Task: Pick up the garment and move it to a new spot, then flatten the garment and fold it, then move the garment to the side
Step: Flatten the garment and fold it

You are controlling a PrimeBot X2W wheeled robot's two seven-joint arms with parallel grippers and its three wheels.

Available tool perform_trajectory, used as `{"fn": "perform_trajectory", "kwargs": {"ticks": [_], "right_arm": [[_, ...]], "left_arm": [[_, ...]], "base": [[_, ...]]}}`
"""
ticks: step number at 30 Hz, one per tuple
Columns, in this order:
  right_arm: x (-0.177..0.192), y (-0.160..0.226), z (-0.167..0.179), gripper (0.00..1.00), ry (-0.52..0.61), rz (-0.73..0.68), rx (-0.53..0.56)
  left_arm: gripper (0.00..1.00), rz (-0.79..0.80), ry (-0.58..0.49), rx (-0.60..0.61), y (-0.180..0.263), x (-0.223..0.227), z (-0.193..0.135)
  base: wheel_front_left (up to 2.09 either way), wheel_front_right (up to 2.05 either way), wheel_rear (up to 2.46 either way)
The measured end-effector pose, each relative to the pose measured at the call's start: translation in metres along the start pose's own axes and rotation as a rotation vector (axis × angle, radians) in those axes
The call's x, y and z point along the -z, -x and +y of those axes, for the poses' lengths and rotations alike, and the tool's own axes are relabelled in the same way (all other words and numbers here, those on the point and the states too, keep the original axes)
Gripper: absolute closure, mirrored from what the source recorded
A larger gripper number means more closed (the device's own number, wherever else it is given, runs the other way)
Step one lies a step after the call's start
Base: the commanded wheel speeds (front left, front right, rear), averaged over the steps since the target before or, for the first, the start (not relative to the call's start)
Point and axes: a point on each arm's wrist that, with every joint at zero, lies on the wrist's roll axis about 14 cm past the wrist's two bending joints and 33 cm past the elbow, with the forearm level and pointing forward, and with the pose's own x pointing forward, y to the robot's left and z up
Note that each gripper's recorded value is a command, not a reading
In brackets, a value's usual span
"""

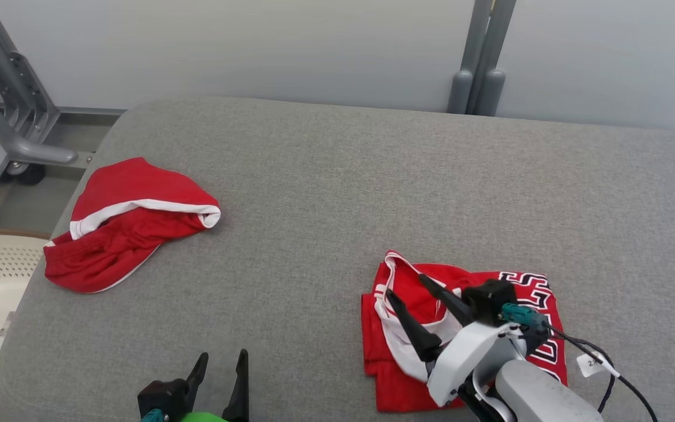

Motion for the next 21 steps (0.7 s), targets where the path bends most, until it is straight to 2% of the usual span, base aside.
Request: {"fn": "perform_trajectory", "kwargs": {"ticks": [5,9,16,21], "right_arm": [[-0.04,0.009,-0.01,0.0,-0.017,-0.137,0.023],[-0.062,0.033,-0.03,0.0,-0.026,-0.227,0.089],[-0.034,0.075,-0.057,0.0,0.003,-0.155,0.175],[-0.025,0.08,-0.053,0.0,0.005,-0.13,0.163]], "left_arm": [[0.0,-0.004,-0.006,0.021,-0.003,-0.002,-0.006],[0.0,-0.009,-0.012,0.042,-0.006,-0.004,-0.012],[0.0,-0.014,-0.018,0.067,-0.009,-0.006,-0.02],[0.0,-0.013,-0.018,0.07,-0.009,-0.005,-0.02]], "base": [[0.0,0.0,0.0],[0.0,0.0,0.0],[0.0,0.0,0.0],[0.0,0.0,0.0]]}}
